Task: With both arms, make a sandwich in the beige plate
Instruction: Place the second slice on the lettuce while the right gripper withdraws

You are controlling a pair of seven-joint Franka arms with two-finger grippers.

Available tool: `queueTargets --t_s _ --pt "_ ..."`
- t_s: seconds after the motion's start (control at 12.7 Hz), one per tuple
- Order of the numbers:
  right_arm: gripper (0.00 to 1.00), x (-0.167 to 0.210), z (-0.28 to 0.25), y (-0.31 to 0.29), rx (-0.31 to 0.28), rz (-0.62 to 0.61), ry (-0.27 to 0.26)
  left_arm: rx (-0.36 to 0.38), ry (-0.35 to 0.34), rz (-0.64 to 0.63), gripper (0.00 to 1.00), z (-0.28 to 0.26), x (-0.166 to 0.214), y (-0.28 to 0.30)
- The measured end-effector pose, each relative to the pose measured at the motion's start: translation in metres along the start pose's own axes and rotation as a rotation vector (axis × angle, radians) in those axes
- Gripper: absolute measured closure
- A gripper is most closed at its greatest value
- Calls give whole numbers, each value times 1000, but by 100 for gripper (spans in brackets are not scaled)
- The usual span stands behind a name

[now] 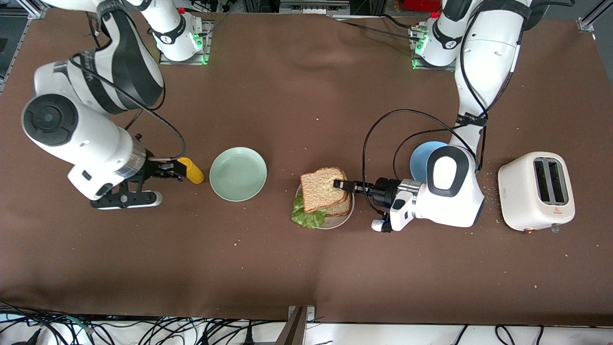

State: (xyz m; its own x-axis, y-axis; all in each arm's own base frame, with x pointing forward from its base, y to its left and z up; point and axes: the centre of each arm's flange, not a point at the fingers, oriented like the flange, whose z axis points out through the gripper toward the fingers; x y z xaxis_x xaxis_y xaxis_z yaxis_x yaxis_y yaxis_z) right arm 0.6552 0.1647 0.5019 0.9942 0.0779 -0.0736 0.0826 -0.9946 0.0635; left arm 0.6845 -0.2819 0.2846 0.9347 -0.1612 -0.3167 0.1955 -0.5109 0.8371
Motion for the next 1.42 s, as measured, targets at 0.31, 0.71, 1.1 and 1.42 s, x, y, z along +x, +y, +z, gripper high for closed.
queueTargets --t_s 0.31,0.71,1.1,1.42 --pt "0 -38 -26 108 69 11 -57 18 7 -20 92 22 7 -17" --pt "0 -85 -28 154 93 72 35 58 42 -24 86 60 13 -28" --pt "0 -99 -27 154 92 71 37 78 56 -33 33 54 18 -41" --pt "0 -105 -29 165 94 89 17 104 80 -41 1 34 23 -52"
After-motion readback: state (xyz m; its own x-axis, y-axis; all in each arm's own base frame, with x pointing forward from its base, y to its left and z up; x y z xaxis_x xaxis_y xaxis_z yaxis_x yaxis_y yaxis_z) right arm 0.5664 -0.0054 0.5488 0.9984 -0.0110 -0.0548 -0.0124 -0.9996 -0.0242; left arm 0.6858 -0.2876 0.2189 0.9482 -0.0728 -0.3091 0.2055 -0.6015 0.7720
